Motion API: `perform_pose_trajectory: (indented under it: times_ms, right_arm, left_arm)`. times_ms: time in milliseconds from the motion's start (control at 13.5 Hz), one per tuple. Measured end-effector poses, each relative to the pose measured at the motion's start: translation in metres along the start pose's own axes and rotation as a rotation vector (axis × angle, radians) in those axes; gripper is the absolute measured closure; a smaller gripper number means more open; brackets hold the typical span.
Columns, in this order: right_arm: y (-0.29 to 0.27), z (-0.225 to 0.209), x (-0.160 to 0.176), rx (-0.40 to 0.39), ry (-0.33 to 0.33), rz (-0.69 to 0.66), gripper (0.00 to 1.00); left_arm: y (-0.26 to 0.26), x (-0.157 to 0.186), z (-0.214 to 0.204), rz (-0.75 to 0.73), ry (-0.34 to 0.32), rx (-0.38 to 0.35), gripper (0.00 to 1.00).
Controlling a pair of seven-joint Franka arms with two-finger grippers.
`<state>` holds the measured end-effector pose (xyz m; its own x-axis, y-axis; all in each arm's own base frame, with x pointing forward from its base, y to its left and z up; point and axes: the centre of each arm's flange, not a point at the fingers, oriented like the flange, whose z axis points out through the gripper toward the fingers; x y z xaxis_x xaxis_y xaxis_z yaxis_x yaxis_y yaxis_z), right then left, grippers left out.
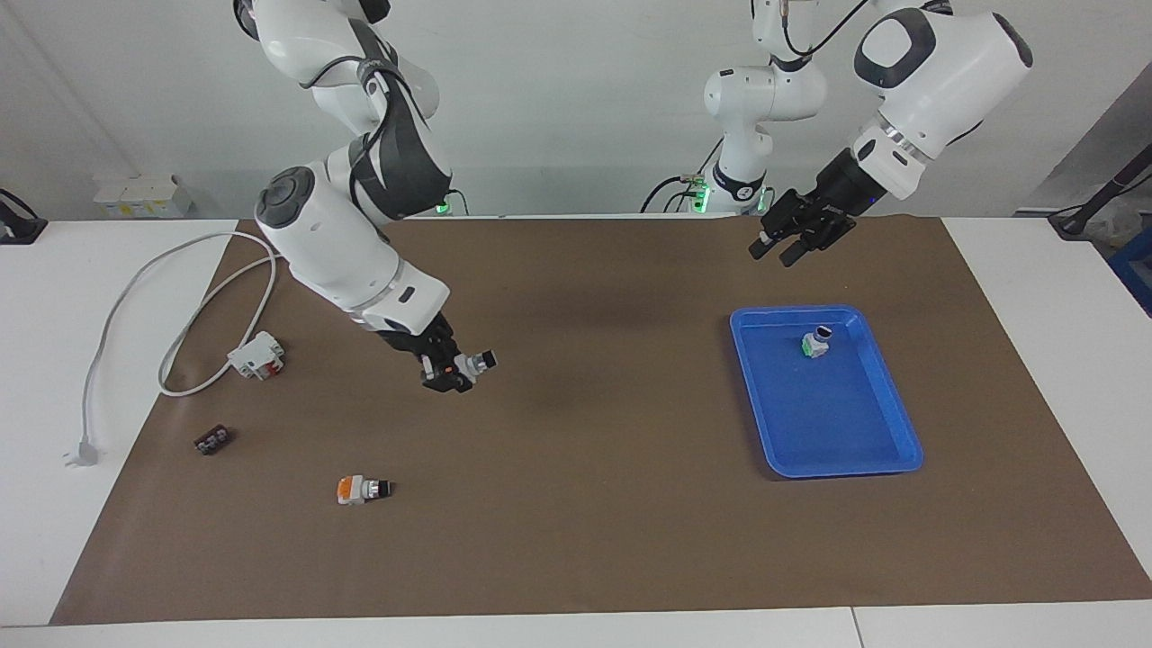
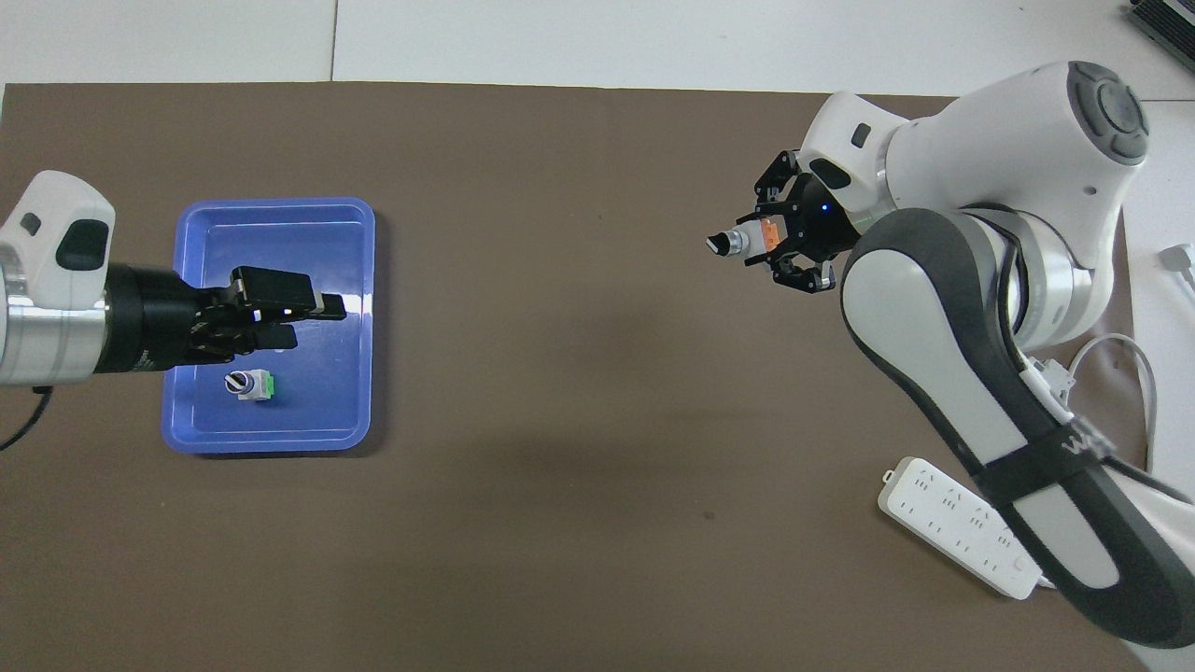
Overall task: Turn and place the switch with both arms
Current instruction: 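Lift the switch with the right gripper while the left gripper reaches toward it, then close the left gripper on the switch held by the right gripper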
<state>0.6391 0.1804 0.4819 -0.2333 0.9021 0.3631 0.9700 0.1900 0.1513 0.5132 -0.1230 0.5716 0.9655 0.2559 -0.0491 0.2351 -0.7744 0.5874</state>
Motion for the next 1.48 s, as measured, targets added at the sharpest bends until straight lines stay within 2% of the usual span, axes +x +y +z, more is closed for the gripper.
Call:
perform_pose_trajectory:
  times_ms: [148, 443, 517, 665, 1035, 1478]
  right_arm:
    - [-0.003, -0.004, 0.03, -0.009, 0.053, 0.008, 0.59]
    - [-0.004, 0.0, 0.068, -0.045, 0.077, 0.044, 0.59]
    - [-0.004, 0.002, 0.072, -0.046, 0.079, 0.049, 0.59]
    - [-0.006, 0.005, 0.083, -0.042, 0.088, 0.049, 0.59]
    - [-0.016, 0.008, 0.135, -0.086, 0.13, 0.103, 0.59]
    - [-0.021, 0.002, 0.145, -0.117, 0.147, 0.129, 0.59]
  left_arm:
    - [0.027, -0.008, 0.022, -0.073, 0.015, -0.079, 0.26]
    - [0.057, -0.016, 0.06, -0.201, 0.008, -0.222, 0.31]
    - [0.062, -0.016, 0.067, -0.221, 0.017, -0.237, 0.34]
    - [0.07, -0.018, 0.081, -0.258, 0.03, -0.271, 0.35]
    - [0.082, -0.022, 0.136, -0.341, 0.046, -0.322, 0.49]
    - [0.086, -0.016, 0.134, -0.354, 0.048, -0.341, 0.56]
